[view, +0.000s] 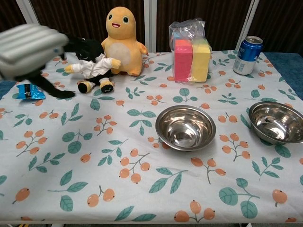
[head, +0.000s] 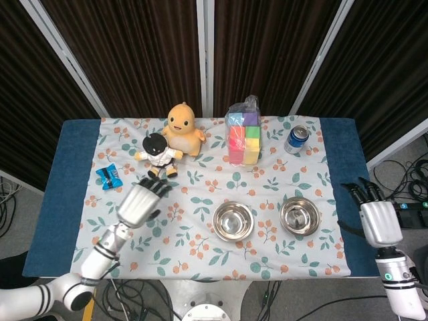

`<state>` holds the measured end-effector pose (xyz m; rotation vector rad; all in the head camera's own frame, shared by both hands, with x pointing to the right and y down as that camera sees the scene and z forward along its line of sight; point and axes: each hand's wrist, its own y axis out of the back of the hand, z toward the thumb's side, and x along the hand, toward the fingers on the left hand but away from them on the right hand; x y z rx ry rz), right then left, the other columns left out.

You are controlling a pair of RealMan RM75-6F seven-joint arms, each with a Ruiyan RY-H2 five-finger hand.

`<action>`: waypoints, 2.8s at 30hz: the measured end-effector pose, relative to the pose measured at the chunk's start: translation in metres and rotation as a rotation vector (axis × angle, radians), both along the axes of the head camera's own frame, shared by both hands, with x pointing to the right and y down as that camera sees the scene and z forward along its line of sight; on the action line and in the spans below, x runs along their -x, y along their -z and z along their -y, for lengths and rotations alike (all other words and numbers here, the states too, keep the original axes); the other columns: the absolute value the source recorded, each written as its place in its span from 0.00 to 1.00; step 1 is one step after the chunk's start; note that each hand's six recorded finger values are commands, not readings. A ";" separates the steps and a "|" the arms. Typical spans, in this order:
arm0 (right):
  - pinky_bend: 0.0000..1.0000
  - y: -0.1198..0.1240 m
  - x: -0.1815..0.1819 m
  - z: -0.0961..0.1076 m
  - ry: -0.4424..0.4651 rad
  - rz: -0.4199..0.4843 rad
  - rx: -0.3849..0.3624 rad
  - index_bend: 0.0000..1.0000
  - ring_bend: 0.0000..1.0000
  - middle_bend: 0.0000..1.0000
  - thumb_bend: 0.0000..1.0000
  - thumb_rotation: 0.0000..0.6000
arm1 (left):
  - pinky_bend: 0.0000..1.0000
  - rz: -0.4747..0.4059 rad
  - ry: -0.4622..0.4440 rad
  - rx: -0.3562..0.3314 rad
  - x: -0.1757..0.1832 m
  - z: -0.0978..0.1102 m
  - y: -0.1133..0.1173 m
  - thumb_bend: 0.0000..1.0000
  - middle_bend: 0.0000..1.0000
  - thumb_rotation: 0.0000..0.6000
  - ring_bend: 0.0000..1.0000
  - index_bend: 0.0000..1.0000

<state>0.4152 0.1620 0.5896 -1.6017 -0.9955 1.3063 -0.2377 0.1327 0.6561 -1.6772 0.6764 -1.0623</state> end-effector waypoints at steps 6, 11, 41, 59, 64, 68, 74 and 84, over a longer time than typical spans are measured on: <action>0.27 -0.039 0.022 -0.014 0.091 -0.060 0.115 0.31 0.23 0.35 0.03 1.00 | 0.32 -0.023 0.192 0.017 0.069 -0.008 0.004 0.16 0.36 1.00 0.30 0.36; 0.30 -0.064 0.040 -0.025 0.146 -0.105 0.177 0.36 0.25 0.36 0.04 1.00 | 0.32 -0.036 0.252 0.008 0.100 -0.015 0.006 0.16 0.36 1.00 0.30 0.36; 0.49 -0.137 0.087 -0.026 0.287 -0.249 0.315 0.67 0.44 0.56 0.36 1.00 | 0.34 -0.024 0.292 0.045 0.131 -0.020 -0.016 0.15 0.37 1.00 0.29 0.36; 0.53 -0.100 0.143 -0.012 0.386 -0.129 0.177 0.71 0.47 0.60 0.41 1.00 | 0.35 -0.042 0.339 0.016 0.140 -0.013 -0.004 0.15 0.37 1.00 0.30 0.36; 0.53 -0.081 0.197 -0.017 0.489 -0.048 0.132 0.72 0.47 0.60 0.45 1.00 | 0.34 -0.062 0.378 -0.012 0.151 -0.012 0.004 0.15 0.38 1.00 0.29 0.36; 0.52 -0.087 0.219 -0.024 0.521 -0.029 0.157 0.71 0.47 0.58 0.43 1.00 | 0.34 -0.067 0.404 -0.021 0.162 -0.013 0.008 0.15 0.38 1.00 0.30 0.36; 0.39 -0.104 0.233 -0.025 0.534 -0.048 0.204 0.59 0.36 0.55 0.16 1.00 | 0.34 -0.061 0.437 -0.034 0.176 -0.010 0.010 0.15 0.39 1.00 0.30 0.36; 0.00 -0.101 0.236 -0.023 0.573 -0.059 0.287 0.13 0.00 0.15 0.00 1.00 | 0.34 -0.036 0.431 -0.046 0.179 -0.009 0.008 0.15 0.39 1.00 0.30 0.36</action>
